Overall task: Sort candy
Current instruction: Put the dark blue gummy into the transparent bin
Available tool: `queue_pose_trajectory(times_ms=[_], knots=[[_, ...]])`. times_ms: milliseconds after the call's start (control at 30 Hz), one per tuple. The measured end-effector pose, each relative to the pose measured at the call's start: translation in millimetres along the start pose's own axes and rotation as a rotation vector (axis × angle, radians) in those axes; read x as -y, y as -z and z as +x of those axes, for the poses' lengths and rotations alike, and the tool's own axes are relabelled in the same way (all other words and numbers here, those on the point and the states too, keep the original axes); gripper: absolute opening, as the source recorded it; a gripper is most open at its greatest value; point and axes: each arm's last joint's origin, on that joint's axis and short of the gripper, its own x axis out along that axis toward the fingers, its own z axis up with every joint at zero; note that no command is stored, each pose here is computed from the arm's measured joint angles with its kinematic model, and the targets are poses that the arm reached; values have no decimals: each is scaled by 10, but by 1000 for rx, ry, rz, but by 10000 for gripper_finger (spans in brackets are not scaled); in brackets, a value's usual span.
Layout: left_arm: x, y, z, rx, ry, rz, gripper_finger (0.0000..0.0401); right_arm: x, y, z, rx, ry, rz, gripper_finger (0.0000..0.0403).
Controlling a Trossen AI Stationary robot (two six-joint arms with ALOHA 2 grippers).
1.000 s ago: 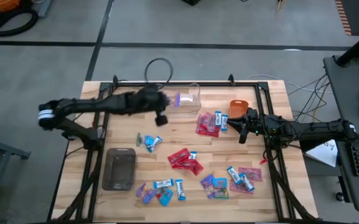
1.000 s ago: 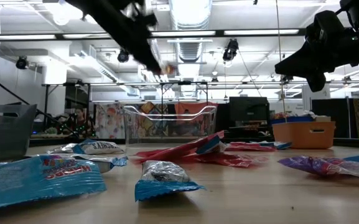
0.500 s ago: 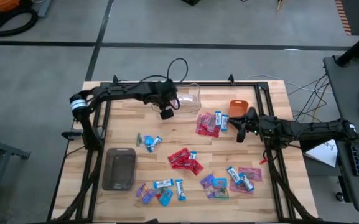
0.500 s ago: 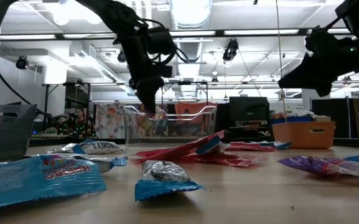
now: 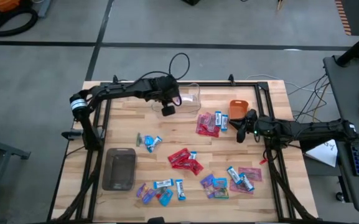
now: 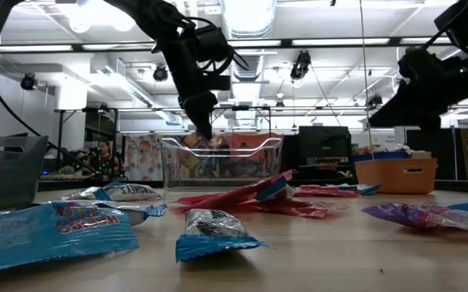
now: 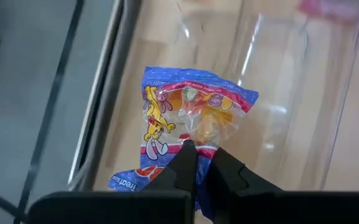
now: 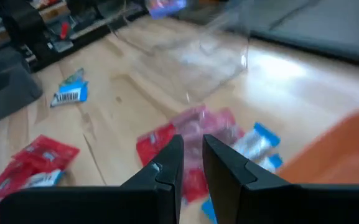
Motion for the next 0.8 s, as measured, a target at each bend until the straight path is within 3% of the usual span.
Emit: queue_pose_trajectory(times_ms=[200, 433, 800], knots=[[25, 92, 8, -86, 19, -4, 0, -5, -18, -8, 19, -8, 94, 52], [34, 57, 94, 12, -11, -17, 13, -4, -14, -9, 15, -8, 93, 52], [55, 94, 70, -39, 4, -7, 153, -47, -96, -30, 30, -48, 119, 58]])
